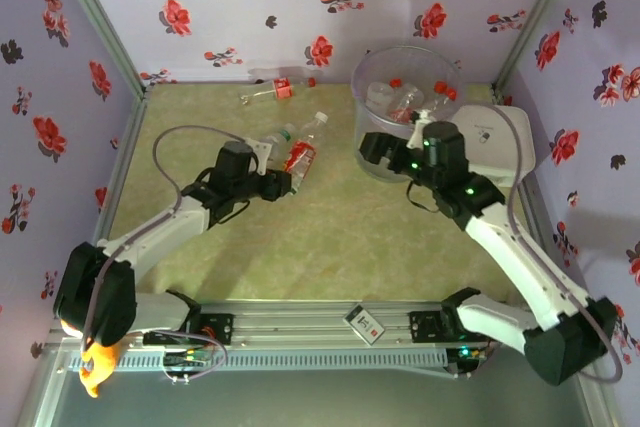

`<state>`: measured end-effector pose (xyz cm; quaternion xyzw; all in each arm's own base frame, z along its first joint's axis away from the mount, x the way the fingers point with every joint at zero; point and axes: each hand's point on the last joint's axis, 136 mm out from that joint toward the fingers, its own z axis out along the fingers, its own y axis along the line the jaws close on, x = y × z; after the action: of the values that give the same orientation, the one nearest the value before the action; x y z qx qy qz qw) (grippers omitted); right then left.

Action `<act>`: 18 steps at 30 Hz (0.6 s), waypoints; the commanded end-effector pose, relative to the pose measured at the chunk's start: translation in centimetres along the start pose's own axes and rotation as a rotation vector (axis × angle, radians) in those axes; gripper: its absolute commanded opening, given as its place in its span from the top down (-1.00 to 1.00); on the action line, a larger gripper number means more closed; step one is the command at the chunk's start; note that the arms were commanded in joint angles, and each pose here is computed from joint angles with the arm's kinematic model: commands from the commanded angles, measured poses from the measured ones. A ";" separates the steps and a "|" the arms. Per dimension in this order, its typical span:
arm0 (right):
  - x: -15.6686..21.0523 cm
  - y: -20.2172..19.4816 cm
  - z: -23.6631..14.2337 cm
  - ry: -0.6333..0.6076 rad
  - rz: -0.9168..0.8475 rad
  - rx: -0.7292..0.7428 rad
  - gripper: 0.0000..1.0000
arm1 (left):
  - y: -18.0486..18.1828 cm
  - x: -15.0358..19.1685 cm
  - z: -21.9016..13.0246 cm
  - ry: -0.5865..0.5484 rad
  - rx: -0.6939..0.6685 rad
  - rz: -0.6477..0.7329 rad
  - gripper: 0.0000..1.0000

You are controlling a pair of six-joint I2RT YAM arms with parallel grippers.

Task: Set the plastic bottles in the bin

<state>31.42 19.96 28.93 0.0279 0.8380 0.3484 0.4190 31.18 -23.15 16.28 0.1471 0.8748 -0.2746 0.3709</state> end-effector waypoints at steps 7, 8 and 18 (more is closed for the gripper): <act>0.5 4.8 8.3 0.051 -0.009 -0.116 -0.98 | -3.8 -0.5 -2.2 -0.100 0.149 -0.012 0.47; 0.7 4.8 9.2 0.064 -0.008 -0.117 -0.98 | -3.9 -0.5 -2.3 -0.102 0.151 -0.015 0.46; 3.2 5.8 14.5 0.153 0.048 -0.183 -0.74 | -3.9 -0.5 -2.3 -0.115 0.153 -0.014 0.46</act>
<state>38.13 32.39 21.89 -0.0130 0.8533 0.4019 0.3319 28.38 -24.49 18.10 0.1503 0.8458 -0.3343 0.3877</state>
